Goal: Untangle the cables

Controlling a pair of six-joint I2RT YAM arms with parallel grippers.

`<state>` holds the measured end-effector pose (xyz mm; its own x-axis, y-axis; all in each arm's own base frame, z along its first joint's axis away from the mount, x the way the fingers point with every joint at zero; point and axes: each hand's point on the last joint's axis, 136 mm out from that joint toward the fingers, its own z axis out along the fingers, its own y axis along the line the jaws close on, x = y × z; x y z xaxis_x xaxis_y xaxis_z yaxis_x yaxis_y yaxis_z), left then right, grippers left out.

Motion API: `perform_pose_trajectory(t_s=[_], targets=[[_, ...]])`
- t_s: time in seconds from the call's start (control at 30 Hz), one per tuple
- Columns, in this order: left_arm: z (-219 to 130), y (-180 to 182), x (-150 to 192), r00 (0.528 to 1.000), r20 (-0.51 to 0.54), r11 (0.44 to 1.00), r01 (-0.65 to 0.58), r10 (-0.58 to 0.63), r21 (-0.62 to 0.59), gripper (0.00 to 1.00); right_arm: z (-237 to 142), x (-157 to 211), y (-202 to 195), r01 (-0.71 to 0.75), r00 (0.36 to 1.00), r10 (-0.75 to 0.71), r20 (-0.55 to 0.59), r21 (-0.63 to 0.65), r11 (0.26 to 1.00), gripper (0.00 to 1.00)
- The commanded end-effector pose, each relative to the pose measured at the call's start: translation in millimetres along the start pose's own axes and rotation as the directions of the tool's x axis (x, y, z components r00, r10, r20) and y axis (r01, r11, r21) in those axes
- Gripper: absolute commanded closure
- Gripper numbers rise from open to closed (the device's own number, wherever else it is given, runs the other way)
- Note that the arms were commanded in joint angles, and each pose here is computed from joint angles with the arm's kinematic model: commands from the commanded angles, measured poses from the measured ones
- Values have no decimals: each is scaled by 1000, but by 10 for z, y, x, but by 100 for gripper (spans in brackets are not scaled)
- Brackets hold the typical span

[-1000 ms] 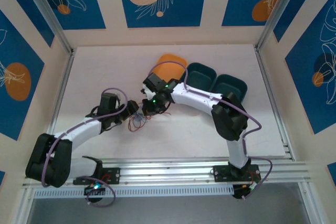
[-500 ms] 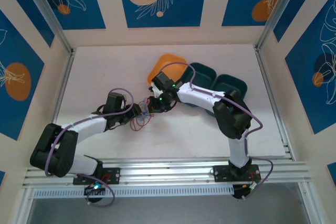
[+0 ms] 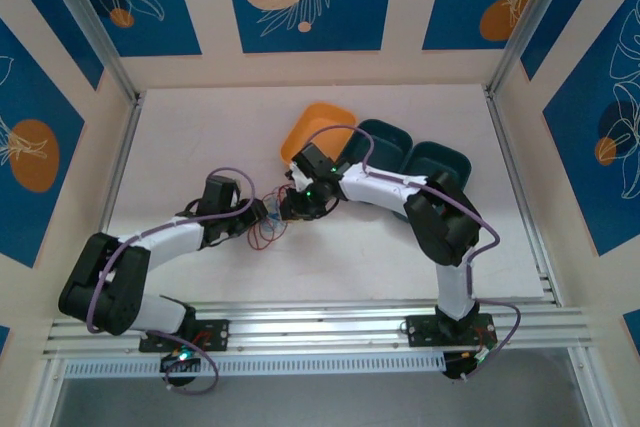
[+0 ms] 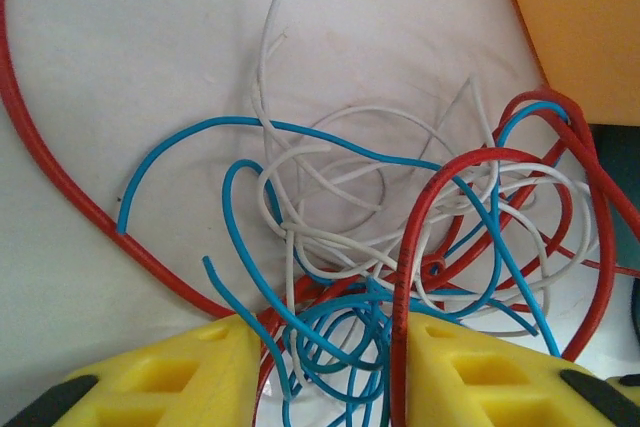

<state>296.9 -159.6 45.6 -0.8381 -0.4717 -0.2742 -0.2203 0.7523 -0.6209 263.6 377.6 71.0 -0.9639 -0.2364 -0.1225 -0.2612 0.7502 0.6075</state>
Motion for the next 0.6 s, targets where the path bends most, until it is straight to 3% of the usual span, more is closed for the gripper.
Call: perform_pose_trajectory(t_s=[0.0, 0.27, 0.57], targets=[[20, -78, -115, 999, 36, 1000, 4, -4, 2, 61, -68, 48, 114, 75, 997, -73, 34, -59, 995, 73], [108, -180, -173, 1000, 19, 1000, -7, 7, 21, 64, 64, 23, 127, 140, 981, -120, 151, -129, 982, 75], [173, -157, -201, 1000, 26, 1000, 5, -6, 12, 73, 59, 85, -45, 133, 965, -107, 240, -97, 986, 85]])
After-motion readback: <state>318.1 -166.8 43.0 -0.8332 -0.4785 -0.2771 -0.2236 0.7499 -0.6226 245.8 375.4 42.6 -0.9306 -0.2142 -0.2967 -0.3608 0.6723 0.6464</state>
